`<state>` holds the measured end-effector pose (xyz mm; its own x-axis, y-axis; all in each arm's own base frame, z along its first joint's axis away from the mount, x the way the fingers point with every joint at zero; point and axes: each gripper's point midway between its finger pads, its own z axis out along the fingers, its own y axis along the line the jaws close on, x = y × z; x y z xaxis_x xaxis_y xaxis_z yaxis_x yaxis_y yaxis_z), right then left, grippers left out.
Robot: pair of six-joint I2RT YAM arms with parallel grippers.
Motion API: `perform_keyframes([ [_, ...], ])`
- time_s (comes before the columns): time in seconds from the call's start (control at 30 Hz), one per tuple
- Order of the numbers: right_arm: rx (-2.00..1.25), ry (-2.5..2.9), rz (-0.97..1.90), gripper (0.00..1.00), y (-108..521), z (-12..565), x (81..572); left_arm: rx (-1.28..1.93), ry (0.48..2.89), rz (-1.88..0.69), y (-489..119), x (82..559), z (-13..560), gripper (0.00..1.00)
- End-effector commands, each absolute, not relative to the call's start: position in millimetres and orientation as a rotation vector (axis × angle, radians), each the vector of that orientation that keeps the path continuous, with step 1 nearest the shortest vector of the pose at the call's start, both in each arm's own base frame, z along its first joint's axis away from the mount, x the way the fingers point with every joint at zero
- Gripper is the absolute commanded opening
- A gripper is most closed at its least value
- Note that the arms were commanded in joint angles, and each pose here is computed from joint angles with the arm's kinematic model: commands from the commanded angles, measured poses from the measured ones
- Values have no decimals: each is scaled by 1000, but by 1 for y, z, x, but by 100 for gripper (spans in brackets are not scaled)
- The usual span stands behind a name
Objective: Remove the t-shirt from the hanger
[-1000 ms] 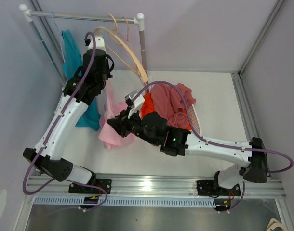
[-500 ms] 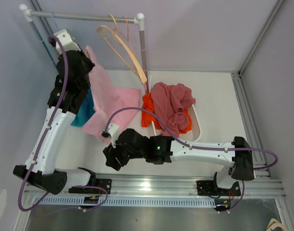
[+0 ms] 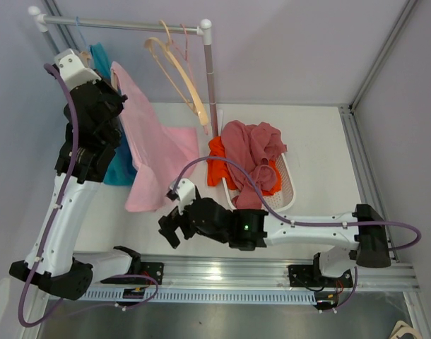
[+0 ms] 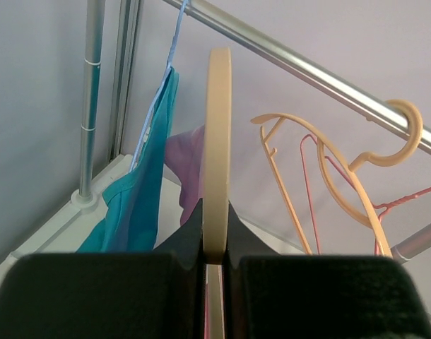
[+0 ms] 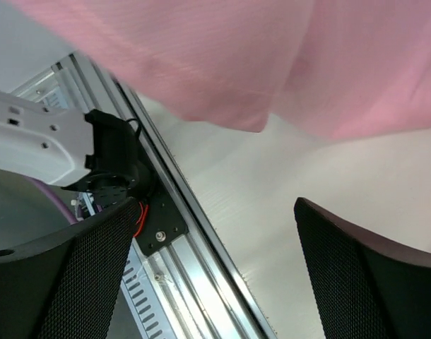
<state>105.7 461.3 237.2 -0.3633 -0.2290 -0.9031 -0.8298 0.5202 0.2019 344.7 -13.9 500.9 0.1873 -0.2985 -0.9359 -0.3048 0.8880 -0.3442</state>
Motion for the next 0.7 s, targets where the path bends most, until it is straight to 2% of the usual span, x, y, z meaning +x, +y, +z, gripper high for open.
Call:
perform_keyframes([
  [0.0,-690,1657,890,96,458,299,115,-553,1357,-8,-13,347,513,1],
  [0.27,-690,1503,893,94,470,314,123,-578,1374,-17,-14,347,506,1],
  [0.43,-679,1432,913,89,494,325,141,-606,1389,-18,-11,339,491,1],
  [0.47,-693,1440,897,83,501,314,145,-610,1385,-26,-11,337,491,1],
  [0.53,-681,1435,904,56,510,324,156,-614,1382,-30,-10,334,488,1],
  [0.57,-683,1452,895,30,512,321,159,-615,1375,-34,-10,335,488,1],
  [0.6,-682,1468,891,0,514,318,160,-609,1372,-24,-10,336,490,1],
  [0.67,-704,1489,888,0,510,317,153,-604,1362,-7,-11,344,493,1],
])
